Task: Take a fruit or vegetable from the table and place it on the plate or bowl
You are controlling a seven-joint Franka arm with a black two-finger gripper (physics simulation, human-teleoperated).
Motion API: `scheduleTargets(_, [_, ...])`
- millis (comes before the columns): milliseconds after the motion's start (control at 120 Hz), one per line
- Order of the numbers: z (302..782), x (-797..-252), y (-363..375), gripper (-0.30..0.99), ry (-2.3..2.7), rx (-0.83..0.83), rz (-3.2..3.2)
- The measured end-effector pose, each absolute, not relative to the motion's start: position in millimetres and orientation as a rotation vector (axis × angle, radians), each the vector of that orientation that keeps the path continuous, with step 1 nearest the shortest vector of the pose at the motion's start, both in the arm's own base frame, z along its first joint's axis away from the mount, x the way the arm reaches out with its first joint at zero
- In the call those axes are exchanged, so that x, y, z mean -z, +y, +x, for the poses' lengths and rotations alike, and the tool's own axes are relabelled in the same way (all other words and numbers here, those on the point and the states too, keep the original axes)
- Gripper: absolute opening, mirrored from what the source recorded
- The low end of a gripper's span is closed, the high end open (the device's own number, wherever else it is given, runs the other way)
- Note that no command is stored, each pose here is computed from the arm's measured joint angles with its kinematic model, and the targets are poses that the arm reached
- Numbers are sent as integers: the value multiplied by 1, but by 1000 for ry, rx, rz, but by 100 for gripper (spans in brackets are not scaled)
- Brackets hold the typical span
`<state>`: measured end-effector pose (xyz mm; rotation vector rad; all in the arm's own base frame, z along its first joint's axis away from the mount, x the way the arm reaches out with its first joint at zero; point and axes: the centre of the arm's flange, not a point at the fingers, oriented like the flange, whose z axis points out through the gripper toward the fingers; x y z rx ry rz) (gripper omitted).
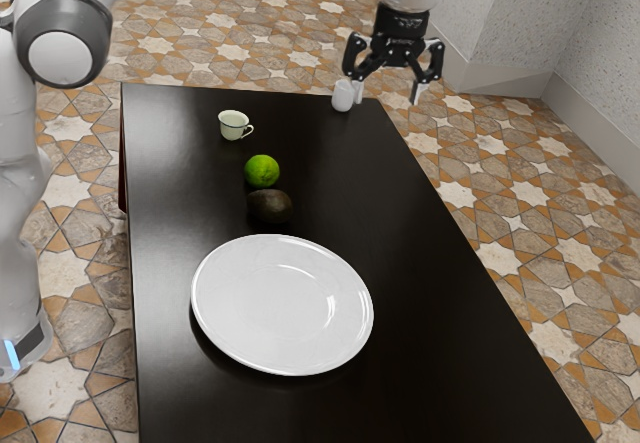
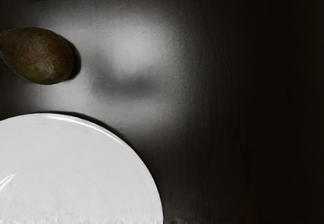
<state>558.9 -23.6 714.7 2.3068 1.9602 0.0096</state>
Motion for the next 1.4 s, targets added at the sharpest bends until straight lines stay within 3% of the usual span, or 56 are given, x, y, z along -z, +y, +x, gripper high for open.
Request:
scheduleTargets(258, [554,-723,-20,69,2278,57,1937])
scheduleTargets(400, [529,-743,-20,69,2319,93,1856])
scheduleTargets(633, [530,-693,29,69,2299,273,2015])
scheduleTargets(850, [527,-611,188,69,2342,451,1975])
scheduleTargets(1025, [535,-537,178,69,2124,607,2114])
scheduleTargets(1183, [538,-486,176,69,1980,625,2138])
scheduleTargets(1400, [504,-488,198,69,1880,513,2094])
